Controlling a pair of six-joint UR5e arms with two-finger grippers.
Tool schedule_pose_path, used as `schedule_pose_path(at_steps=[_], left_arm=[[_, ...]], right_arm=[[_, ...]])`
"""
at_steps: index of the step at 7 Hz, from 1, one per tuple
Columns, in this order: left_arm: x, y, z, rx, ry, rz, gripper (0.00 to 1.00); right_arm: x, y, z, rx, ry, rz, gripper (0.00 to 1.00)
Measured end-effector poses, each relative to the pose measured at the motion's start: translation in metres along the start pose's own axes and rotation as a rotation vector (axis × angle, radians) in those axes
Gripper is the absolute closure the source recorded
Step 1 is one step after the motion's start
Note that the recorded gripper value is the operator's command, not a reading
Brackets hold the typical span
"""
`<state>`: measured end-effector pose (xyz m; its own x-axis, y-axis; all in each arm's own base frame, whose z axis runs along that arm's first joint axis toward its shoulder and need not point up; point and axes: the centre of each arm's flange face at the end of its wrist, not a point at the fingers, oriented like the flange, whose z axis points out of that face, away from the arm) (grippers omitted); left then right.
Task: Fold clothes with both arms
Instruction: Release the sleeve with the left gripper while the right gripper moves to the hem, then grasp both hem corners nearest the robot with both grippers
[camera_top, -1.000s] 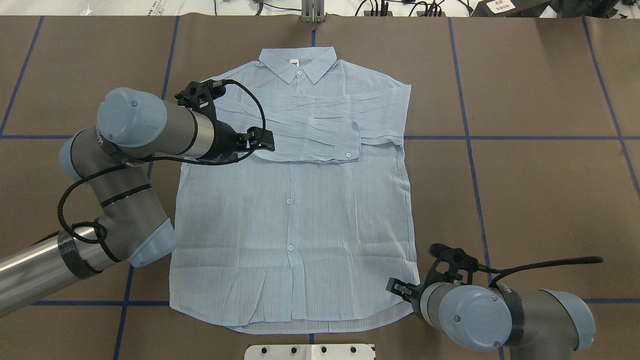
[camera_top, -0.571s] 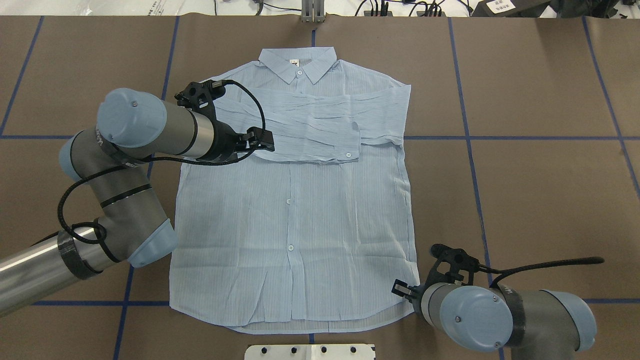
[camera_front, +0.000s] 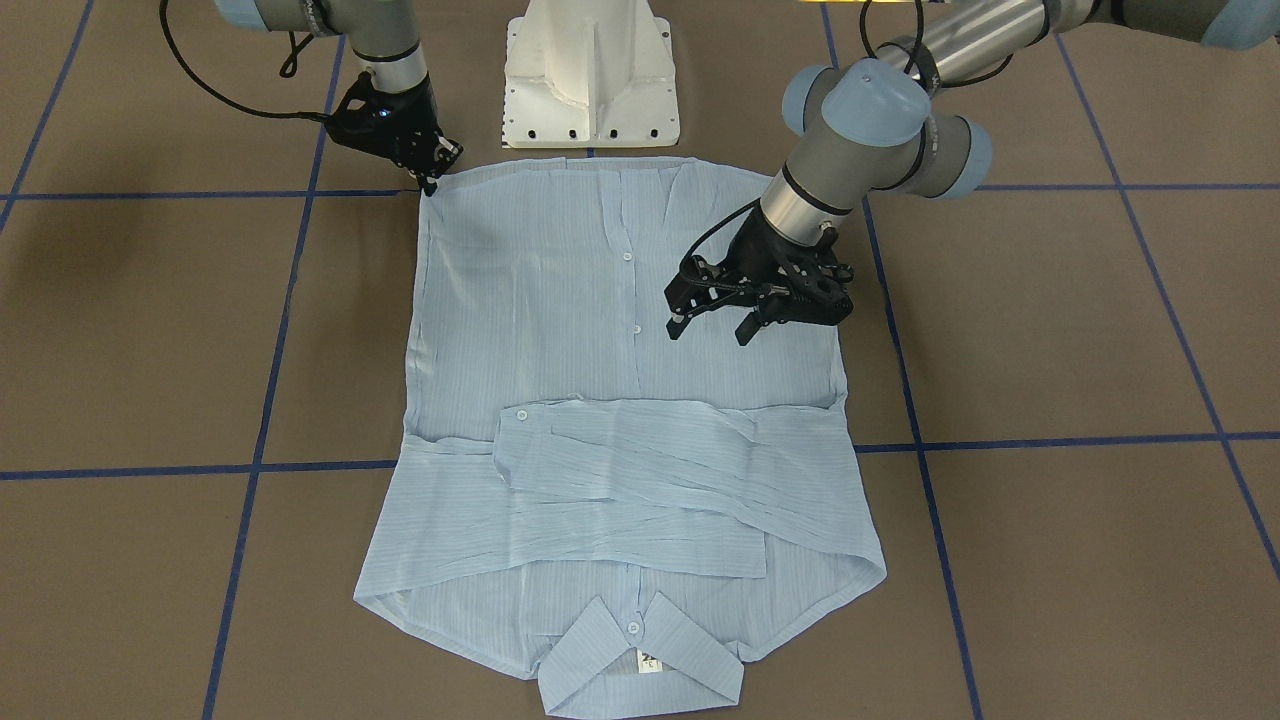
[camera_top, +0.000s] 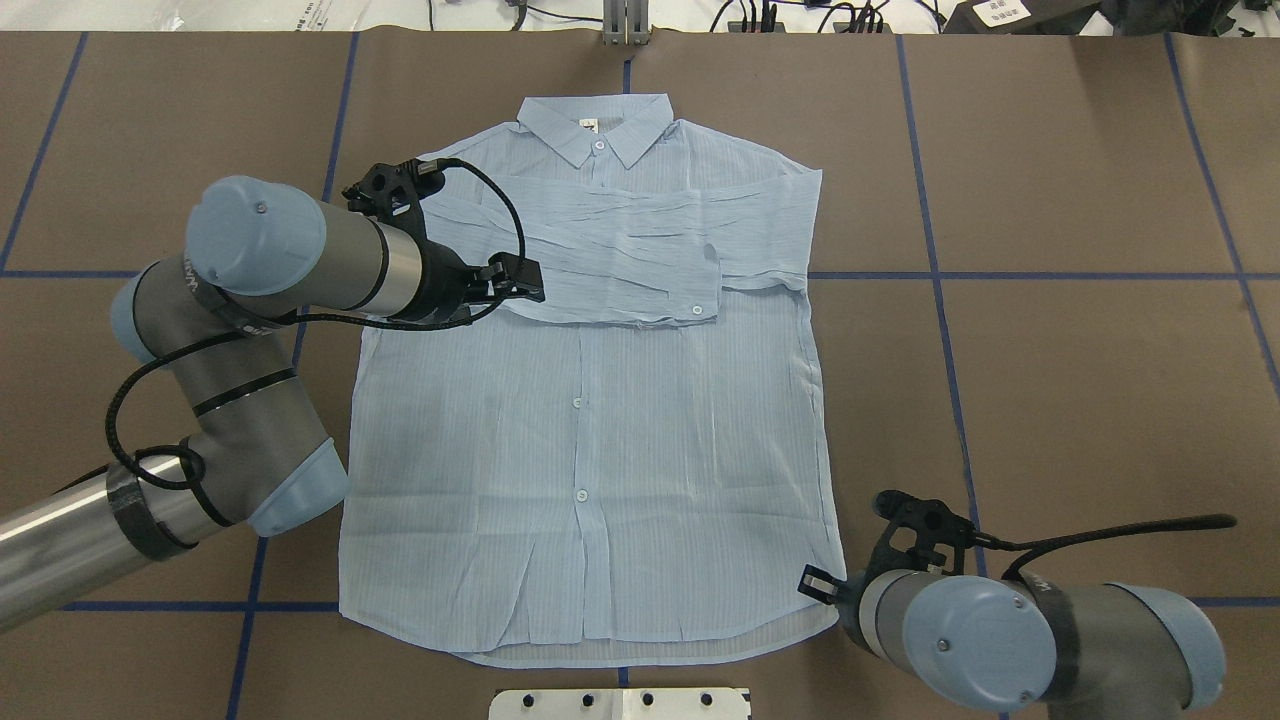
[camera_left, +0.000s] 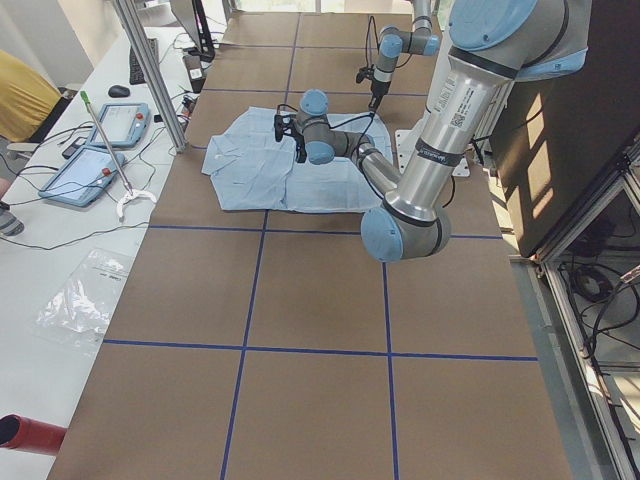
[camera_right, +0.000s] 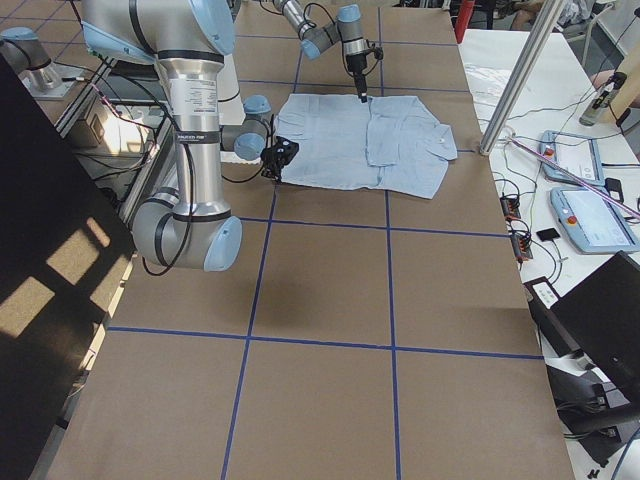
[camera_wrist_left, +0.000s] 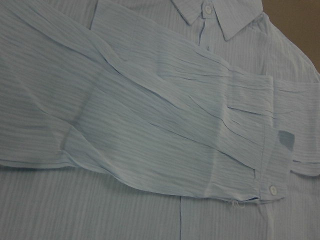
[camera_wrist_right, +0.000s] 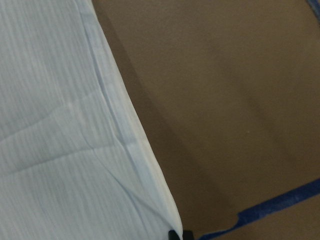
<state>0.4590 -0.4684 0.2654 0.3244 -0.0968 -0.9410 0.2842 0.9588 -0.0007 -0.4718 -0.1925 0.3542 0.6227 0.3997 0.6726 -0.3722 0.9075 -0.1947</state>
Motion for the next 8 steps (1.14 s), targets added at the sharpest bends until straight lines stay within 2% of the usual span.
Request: schedule_pose_path(at_steps=[2,4,6,8], left_arm=[[-0.047,0.022,-0.029,-0.001,-0.022,-0.031,0.0],[-0.085,0.081,-0.04,-0.021,-0.065,-0.121,0.0],[-0.092,0.154,-0.04,-0.064,-0.166,-0.231,0.0],[-0.089,0.212,-0.038,-0.102,-0.289,-0.279,0.01]], right_arm=[[0.02,0.0,-0.013,-0.01,0.009,-0.013,1.0],[0.024,0.005,-0.014,-0.014,0.013,-0.021,1.0],[0.025,0.006,-0.012,-0.014,0.016,-0.024,1.0],[0.025,0.007,-0.012,-0.014,0.017,-0.024,1.0]])
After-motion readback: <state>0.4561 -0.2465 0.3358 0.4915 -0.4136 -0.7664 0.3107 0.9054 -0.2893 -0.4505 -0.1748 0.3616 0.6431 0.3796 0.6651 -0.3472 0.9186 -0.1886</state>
